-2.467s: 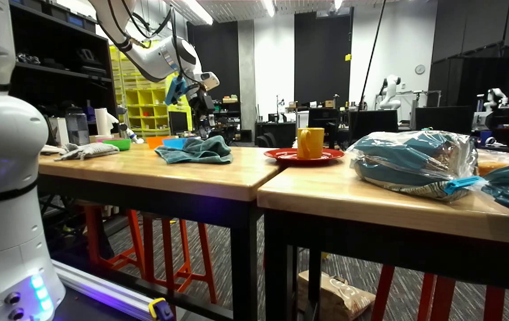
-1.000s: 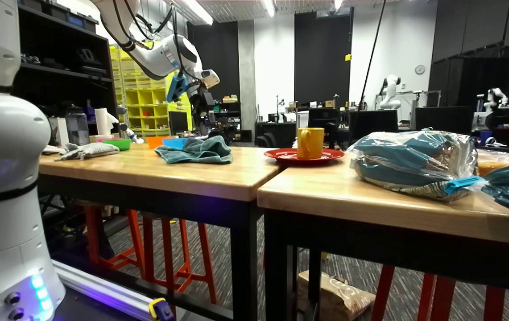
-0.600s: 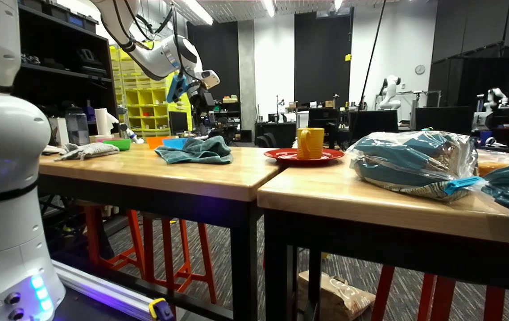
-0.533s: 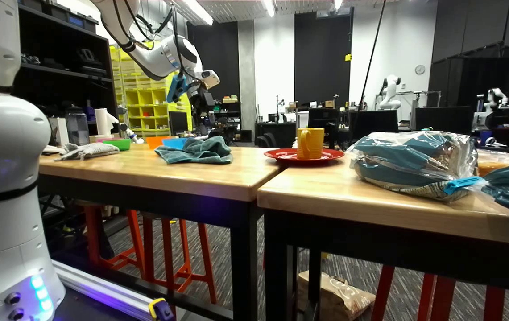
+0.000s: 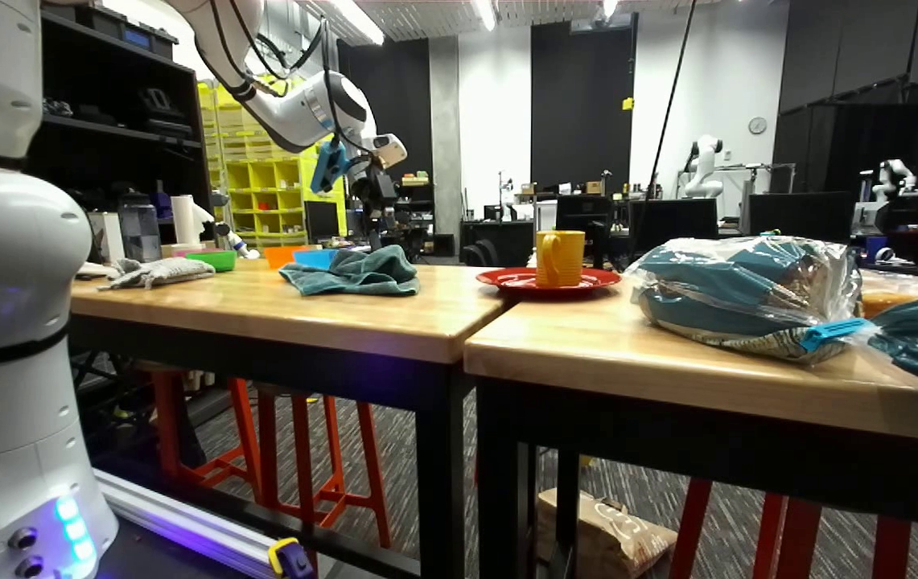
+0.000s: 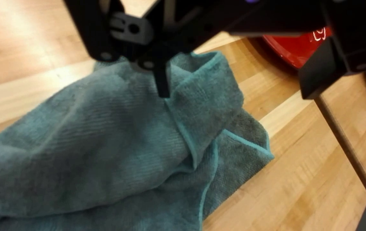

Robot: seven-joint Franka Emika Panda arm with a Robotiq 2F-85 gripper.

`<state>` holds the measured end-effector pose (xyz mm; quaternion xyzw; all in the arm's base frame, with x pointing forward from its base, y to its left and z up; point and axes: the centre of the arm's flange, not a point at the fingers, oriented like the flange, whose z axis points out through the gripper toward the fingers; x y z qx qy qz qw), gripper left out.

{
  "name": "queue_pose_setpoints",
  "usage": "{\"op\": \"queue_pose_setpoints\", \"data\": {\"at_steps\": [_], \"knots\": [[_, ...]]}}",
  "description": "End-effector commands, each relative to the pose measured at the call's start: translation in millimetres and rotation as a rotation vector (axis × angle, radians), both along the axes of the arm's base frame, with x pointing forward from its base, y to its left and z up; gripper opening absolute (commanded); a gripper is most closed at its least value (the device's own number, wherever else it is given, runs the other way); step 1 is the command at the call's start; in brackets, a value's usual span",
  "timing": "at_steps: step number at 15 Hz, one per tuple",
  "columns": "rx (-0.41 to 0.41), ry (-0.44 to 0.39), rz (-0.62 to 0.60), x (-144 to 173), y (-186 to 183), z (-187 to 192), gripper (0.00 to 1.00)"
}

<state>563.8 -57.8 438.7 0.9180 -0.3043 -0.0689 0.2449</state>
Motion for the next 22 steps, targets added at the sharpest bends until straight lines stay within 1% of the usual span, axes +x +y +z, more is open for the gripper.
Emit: {"op": "queue_pose_setpoints", "data": {"at_steps": [1,2,3,4,9,11,13,18,22], "knots": [[0.002,0.006,-0.035,4.5,-14.0,-6.7,1.0],[0.003,0.012,-0.042,5.9,-16.7,-9.1,0.75],[0.001,0.016,-0.044,7.4,-18.4,-12.7,0.74],[0.0,0.02,-0.045,8.6,-19.2,-15.8,0.69],[0.011,0.039,-0.04,13.7,-13.2,-22.8,0.28],[0.013,0.04,-0.04,16.1,-11.0,-21.6,0.13],[0.019,0.039,-0.042,16.6,-9.9,-20.3,0.01],[0.051,-0.017,-0.041,18.8,-3.5,1.0,0.01],[0.062,-0.11,-0.01,28.3,15.8,33.8,0.01]]}}
